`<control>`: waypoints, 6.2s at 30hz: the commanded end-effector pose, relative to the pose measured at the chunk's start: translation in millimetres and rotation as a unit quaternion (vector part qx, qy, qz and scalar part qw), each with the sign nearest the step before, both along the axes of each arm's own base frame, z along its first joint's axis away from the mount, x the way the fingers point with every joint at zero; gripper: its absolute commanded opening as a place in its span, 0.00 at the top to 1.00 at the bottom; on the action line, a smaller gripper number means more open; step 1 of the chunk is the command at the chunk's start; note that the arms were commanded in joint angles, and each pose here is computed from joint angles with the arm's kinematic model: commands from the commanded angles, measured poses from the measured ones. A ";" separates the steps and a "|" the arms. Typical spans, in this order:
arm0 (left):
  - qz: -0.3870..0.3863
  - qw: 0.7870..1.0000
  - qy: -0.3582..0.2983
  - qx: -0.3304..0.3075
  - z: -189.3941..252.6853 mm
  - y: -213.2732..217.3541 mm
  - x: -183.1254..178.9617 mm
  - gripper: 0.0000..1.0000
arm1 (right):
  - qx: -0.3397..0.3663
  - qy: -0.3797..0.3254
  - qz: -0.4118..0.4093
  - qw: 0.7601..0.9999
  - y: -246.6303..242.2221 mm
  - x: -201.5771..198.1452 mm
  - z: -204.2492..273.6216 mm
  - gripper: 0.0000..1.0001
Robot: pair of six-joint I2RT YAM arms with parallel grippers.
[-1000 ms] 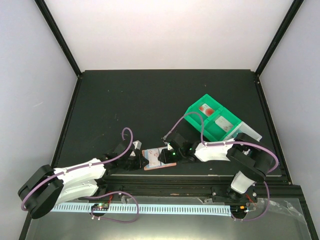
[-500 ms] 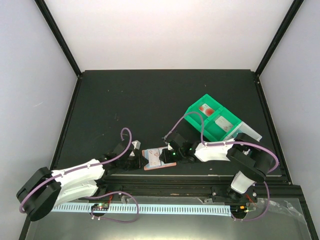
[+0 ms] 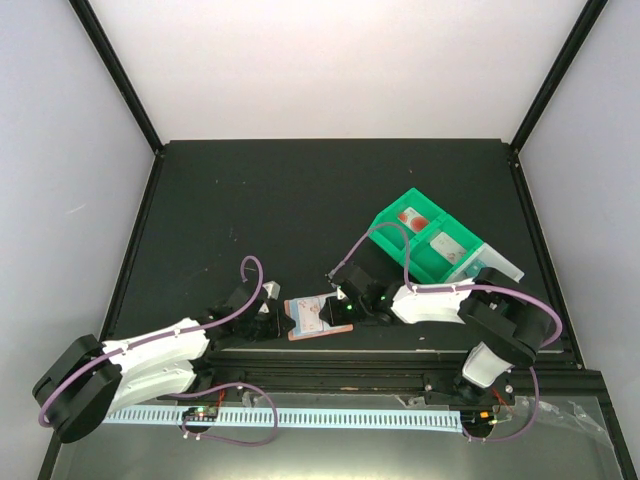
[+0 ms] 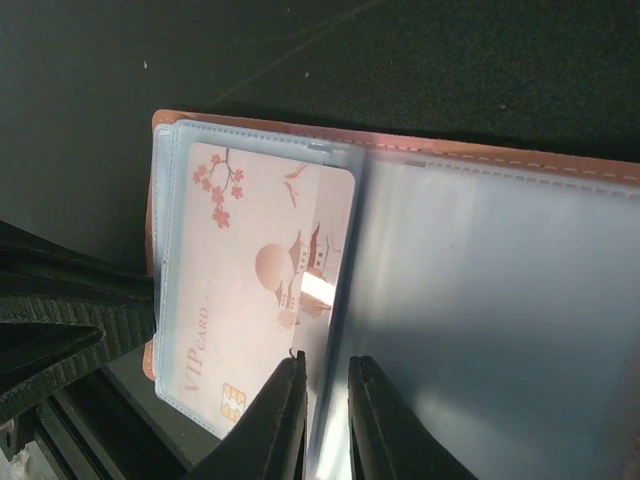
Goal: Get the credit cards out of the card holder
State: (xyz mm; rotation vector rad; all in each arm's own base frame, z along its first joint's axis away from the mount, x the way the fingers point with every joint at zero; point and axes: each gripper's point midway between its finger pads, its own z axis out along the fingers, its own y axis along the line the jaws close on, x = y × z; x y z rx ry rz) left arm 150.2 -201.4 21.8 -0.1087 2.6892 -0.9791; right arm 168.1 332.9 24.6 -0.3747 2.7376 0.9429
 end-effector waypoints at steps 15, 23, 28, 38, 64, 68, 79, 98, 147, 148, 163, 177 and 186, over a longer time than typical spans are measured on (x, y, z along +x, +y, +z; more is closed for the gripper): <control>-0.015 0.998 -0.033 -0.050 32.2 -15.1 7.8 0.78 | 0.003 0.008 0.002 1.000 6.1 -0.9 -10.1 0.85; -0.025 0.999 -0.020 -0.032 15.5 -15.8 6.8 0.79 | -0.003 0.007 0.000 1.000 3.0 -1.2 -13.1 0.86; -0.019 1.000 0.001 -0.004 -0.5 -9.0 3.8 0.83 | -0.012 0.008 -0.002 1.000 -2.3 -2.8 -18.8 0.87; -0.015 1.000 0.011 0.019 -9.9 -1.9 1.5 0.90 | -0.023 -0.003 -0.017 1.000 -16.2 -0.3 -18.5 0.95; -0.010 1.000 0.009 0.010 -8.1 -2.2 1.2 0.94 | 0.046 0.033 -0.036 0.998 -5.1 -0.2 -15.4 0.85; -0.010 1.000 0.010 0.011 -9.1 -1.5 0.5 0.94 | 0.044 0.032 -0.045 0.998 -10.3 2.8 -19.0 0.89; -0.009 1.000 0.009 0.011 -7.6 -1.5 1.3 0.95 | 0.066 0.013 -0.055 0.996 -20.2 6.7 -6.8 0.99; 0.002 1.000 0.001 -0.021 13.9 -6.8 3.5 0.73 | 0.078 -0.027 -0.080 0.993 -46.9 10.0 24.1 0.99; -0.038 0.932 -0.130 -0.335 168.8 -41.3 -4.9 0.98 | 0.331 -0.033 -0.027 0.943 -20.4 -14.6 167.7 0.89; -0.044 0.932 -0.133 -0.334 169.7 -40.9 -6.8 0.99 | 0.318 -0.045 -0.020 0.947 -21.8 -14.7 167.7 0.86; -0.203 0.930 -0.144 -0.270 166.8 -42.6 -53.2 0.98 | 0.135 -0.162 0.192 0.959 -49.9 -39.6 198.6 0.72; -0.290 0.902 -0.143 -0.285 174.8 -47.2 -77.1 0.98 | 0.164 -0.093 0.265 0.946 -30.2 -57.9 188.6 0.66; -0.300 0.897 -0.149 -0.288 174.9 -46.3 -80.6 0.98 | 0.196 -0.065 0.288 0.935 -21.3 -66.1 186.5 0.70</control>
